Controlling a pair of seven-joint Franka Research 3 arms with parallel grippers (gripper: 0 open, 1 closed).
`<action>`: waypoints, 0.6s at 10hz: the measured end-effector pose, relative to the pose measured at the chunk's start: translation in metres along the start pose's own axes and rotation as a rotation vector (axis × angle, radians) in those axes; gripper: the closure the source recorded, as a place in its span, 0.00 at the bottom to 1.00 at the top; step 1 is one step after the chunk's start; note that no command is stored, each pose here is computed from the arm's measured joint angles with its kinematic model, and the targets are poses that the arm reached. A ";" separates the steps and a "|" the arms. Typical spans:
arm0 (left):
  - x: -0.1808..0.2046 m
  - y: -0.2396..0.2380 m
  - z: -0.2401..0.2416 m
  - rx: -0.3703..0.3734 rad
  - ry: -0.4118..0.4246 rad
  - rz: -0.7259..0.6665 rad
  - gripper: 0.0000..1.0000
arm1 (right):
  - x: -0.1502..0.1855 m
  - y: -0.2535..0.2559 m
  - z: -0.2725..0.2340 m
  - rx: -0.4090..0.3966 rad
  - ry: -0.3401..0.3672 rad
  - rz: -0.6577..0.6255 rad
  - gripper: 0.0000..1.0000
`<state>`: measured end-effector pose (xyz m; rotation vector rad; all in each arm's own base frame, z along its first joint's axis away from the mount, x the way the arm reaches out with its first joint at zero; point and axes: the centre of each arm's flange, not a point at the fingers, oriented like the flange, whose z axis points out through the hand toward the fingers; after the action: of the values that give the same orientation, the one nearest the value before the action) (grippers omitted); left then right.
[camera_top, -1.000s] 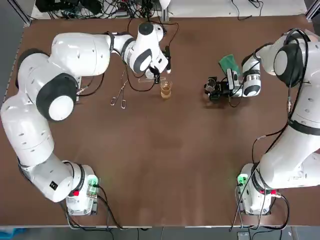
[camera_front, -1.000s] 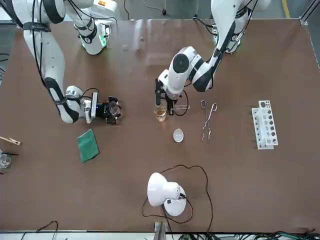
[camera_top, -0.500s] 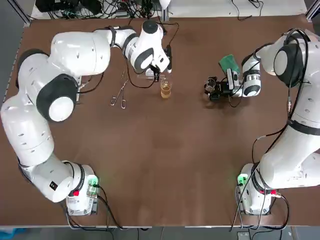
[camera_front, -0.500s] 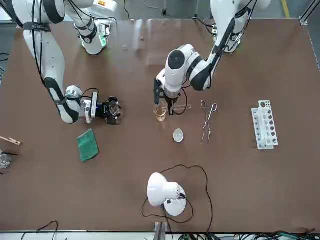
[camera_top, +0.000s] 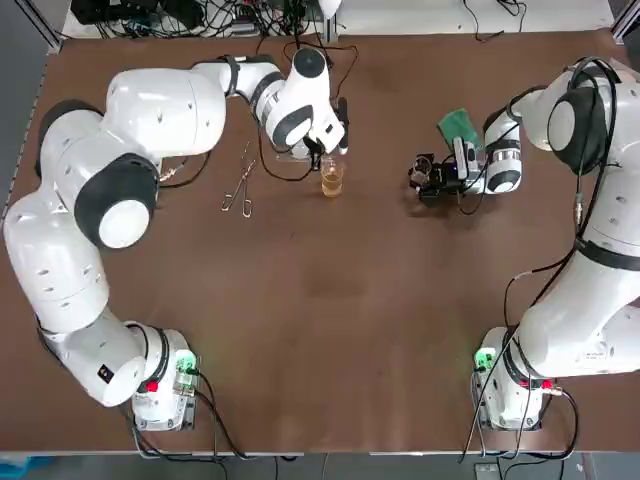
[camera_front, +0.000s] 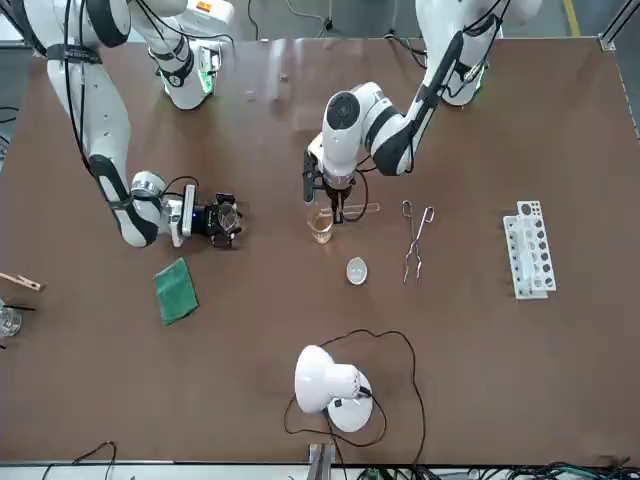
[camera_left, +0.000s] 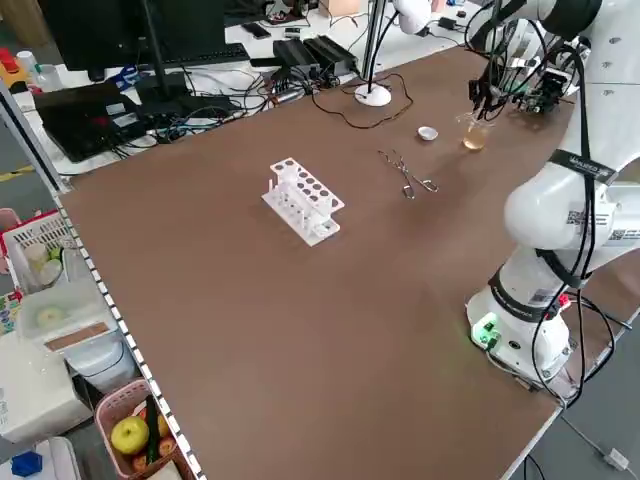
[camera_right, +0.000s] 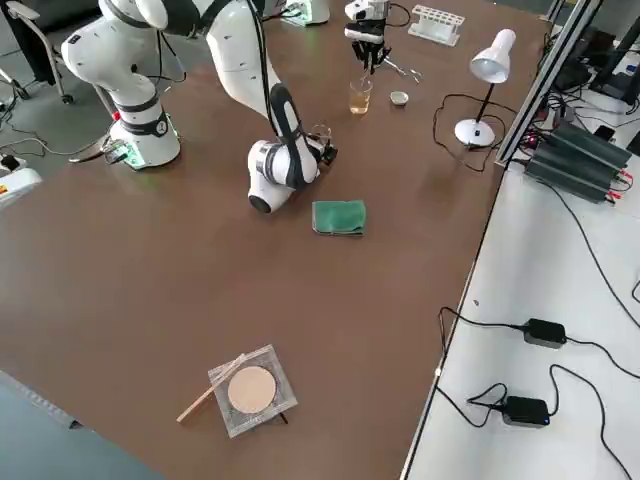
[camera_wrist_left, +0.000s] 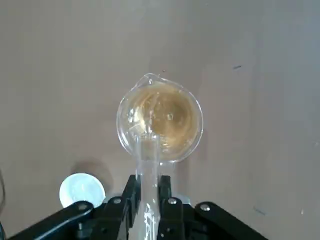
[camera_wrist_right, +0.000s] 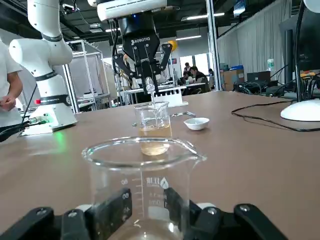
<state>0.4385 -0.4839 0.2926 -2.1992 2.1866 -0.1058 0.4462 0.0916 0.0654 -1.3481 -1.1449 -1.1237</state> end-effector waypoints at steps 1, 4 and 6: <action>0.000 0.001 0.000 0.000 -0.004 0.002 0.79 | 0.000 0.000 0.000 0.000 0.000 0.000 0.62; 0.001 0.004 0.001 0.005 -0.031 0.024 0.79 | 0.000 0.000 0.000 0.000 0.000 0.000 0.62; 0.001 0.002 -0.002 0.002 -0.050 0.028 0.79 | 0.000 0.000 0.000 0.000 0.000 0.000 0.62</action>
<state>0.4360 -0.4853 0.2942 -2.1444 2.1891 -0.0516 0.4461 0.0915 0.0654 -1.3483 -1.1448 -1.1236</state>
